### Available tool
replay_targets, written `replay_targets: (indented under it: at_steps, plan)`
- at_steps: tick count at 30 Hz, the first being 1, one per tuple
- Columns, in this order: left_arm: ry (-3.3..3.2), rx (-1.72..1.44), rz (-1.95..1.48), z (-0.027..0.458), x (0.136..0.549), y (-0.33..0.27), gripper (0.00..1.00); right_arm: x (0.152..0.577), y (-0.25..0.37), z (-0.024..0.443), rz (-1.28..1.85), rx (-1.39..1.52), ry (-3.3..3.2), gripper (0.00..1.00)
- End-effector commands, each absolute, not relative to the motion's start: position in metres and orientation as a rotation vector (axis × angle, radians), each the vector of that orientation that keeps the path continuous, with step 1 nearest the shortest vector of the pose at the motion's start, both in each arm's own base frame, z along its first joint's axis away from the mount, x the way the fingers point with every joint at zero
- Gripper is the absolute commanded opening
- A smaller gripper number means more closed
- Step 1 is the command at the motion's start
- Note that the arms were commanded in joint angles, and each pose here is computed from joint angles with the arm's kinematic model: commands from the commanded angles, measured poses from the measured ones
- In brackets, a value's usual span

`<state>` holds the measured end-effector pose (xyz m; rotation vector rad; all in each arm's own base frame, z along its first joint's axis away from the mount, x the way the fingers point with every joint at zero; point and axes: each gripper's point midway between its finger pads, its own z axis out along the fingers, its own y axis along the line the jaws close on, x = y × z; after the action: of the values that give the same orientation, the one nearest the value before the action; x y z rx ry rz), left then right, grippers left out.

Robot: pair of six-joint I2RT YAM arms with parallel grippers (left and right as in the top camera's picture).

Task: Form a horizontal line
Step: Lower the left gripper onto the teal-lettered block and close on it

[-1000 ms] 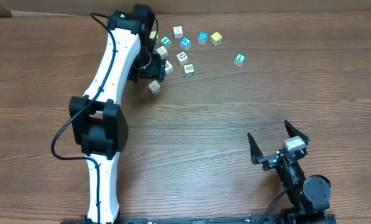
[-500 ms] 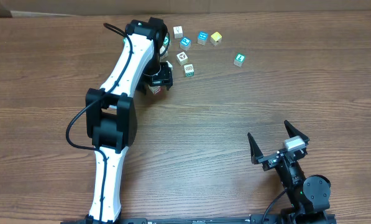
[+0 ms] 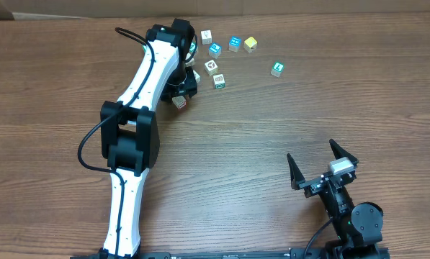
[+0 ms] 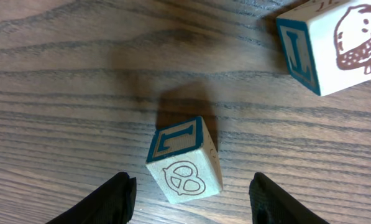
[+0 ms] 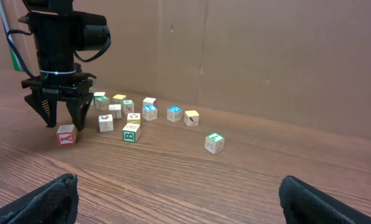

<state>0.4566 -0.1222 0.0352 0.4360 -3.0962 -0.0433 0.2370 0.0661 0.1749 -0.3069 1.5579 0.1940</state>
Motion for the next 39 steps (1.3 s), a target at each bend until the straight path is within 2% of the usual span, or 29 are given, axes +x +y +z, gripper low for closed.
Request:
replay_targets:
  at_steps: [1,6,9,16,22,28,32,36,39]
  plan:
    - [-3.098,0.453,-0.07,0.032,0.457,-0.125,0.57,0.237,0.067,0.173,0.199,-0.312,1.553,1.0]
    - [-3.098,0.448,-0.07,0.032,0.457,-0.126,0.56,0.237,0.067,0.173,0.199,-0.312,1.553,1.0]
    - [-3.09,0.442,-0.076,0.031,0.454,-0.127,0.47,0.237,0.067,0.173,0.199,-0.312,1.553,1.0]
    - [-3.093,0.446,-0.118,0.023,0.453,-0.124,0.51,0.237,0.067,0.173,0.199,-0.312,1.553,1.0]
    - [-3.095,0.463,-0.137,0.019,0.454,-0.121,0.47,0.237,0.067,0.173,0.199,-0.312,1.553,1.0]
    - [-3.084,0.467,-0.165,0.007,0.45,-0.118,0.48,0.237,0.067,0.173,0.199,-0.312,1.553,1.0]
    - [-3.088,0.47,-0.163,0.004,0.451,-0.117,0.39,0.237,0.067,0.173,0.199,-0.312,1.553,1.0]
    - [-3.096,0.469,-0.158,0.004,0.453,-0.118,0.43,0.237,0.067,0.173,0.199,-0.312,1.553,1.0]
    - [-3.117,0.425,-0.148,0.004,0.457,-0.119,0.5,0.237,0.067,0.173,0.199,-0.312,1.553,1.0]
